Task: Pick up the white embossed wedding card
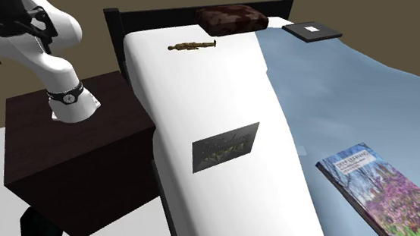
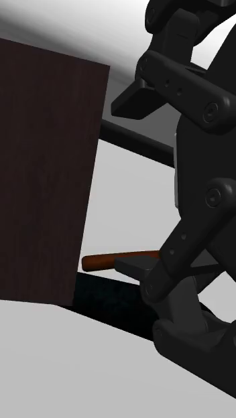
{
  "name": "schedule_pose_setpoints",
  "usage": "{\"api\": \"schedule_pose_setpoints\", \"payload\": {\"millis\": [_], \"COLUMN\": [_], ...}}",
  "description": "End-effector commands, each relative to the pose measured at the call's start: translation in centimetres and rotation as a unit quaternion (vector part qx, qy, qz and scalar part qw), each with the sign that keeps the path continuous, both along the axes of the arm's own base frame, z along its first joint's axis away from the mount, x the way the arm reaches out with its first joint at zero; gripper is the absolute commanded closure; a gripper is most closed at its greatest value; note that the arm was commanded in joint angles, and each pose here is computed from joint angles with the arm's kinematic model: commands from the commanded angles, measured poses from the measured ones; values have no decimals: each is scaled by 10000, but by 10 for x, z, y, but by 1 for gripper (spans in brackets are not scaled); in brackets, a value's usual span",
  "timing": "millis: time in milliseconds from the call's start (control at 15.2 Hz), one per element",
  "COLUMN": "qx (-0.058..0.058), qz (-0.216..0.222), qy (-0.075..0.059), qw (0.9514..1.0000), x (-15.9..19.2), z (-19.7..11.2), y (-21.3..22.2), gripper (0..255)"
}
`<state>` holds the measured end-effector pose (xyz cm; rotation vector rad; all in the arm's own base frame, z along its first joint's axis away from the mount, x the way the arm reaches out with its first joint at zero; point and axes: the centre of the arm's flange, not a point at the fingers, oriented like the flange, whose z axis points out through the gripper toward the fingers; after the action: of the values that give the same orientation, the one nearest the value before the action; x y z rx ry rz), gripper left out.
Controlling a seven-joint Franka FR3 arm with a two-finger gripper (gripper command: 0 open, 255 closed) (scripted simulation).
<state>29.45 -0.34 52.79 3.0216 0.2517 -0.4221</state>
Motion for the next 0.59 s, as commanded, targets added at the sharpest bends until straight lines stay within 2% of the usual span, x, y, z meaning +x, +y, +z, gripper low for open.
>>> {"api": "schedule_pose_setpoints", "payload": {"millis": [0, 264, 528], "qx": [0, 33, 66], "qz": [0, 817, 1628], "qy": [0, -2, -4], "qw": [10000, 9967, 9866], "x": [0, 47, 92], "z": [0, -15, -31], "y": [0, 10, 27], "gripper": [0, 0, 0]}}
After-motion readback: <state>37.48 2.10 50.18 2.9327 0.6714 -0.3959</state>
